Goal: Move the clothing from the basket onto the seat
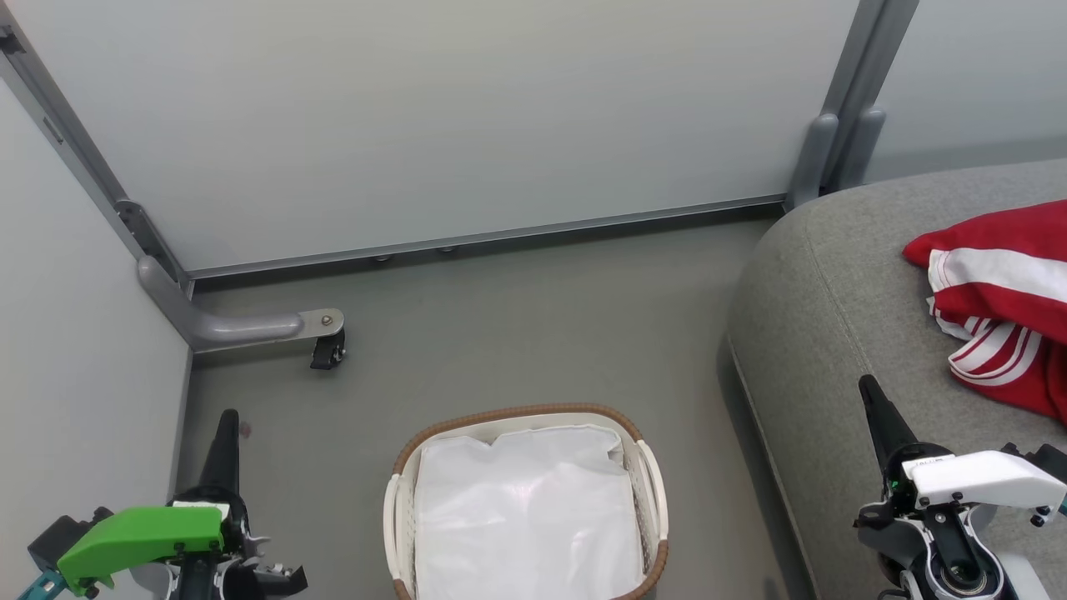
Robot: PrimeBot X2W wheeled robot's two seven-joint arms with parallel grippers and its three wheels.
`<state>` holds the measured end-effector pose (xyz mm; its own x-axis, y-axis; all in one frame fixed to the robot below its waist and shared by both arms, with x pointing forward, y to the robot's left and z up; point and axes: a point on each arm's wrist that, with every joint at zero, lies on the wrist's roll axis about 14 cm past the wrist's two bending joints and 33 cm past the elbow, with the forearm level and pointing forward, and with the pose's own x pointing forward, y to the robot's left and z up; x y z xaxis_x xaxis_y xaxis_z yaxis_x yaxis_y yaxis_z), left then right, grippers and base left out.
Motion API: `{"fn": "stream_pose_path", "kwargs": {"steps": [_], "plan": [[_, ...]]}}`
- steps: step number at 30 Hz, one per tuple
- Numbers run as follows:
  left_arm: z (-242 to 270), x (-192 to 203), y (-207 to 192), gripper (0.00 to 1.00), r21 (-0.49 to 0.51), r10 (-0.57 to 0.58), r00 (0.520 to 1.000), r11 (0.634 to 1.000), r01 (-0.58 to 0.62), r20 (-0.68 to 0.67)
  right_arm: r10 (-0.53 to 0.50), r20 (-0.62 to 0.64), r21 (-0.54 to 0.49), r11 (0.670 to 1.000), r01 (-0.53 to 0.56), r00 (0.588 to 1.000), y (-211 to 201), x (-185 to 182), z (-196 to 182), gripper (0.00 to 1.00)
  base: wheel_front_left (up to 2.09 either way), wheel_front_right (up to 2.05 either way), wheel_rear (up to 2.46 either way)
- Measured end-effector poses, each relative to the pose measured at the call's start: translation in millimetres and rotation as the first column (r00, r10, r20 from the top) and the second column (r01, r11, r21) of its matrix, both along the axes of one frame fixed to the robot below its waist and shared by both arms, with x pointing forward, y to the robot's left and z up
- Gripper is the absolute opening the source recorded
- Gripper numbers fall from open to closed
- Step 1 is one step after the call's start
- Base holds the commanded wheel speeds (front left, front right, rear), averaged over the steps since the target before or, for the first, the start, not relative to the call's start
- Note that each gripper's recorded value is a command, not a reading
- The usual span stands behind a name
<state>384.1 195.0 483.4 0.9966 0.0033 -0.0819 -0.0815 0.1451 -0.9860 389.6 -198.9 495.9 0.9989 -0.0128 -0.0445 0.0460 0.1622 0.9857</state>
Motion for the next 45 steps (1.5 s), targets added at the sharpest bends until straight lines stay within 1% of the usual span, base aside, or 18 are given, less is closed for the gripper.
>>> {"fn": "stream_pose_path", "kwargs": {"steps": [24, 45], "plan": [[19.5, 3.2, 3.9, 0.00, -0.149, 0.008, 0.998, 0.989, 0.002, 0.066, 0.008, 0.046, 0.164, 0.986, -0.015, 0.999, 0.4, 0.3, 11.7, 0.00, 0.00, 0.00, 0.00], [20.6, 3.5, 3.9, 0.00, -0.151, 0.008, 0.998, 0.989, 0.002, 0.070, 0.007, 0.047, 0.168, 0.986, -0.015, 0.999, 0.2, 0.3, 12.1, 0.00, 0.00, 0.00, 0.00]]}}
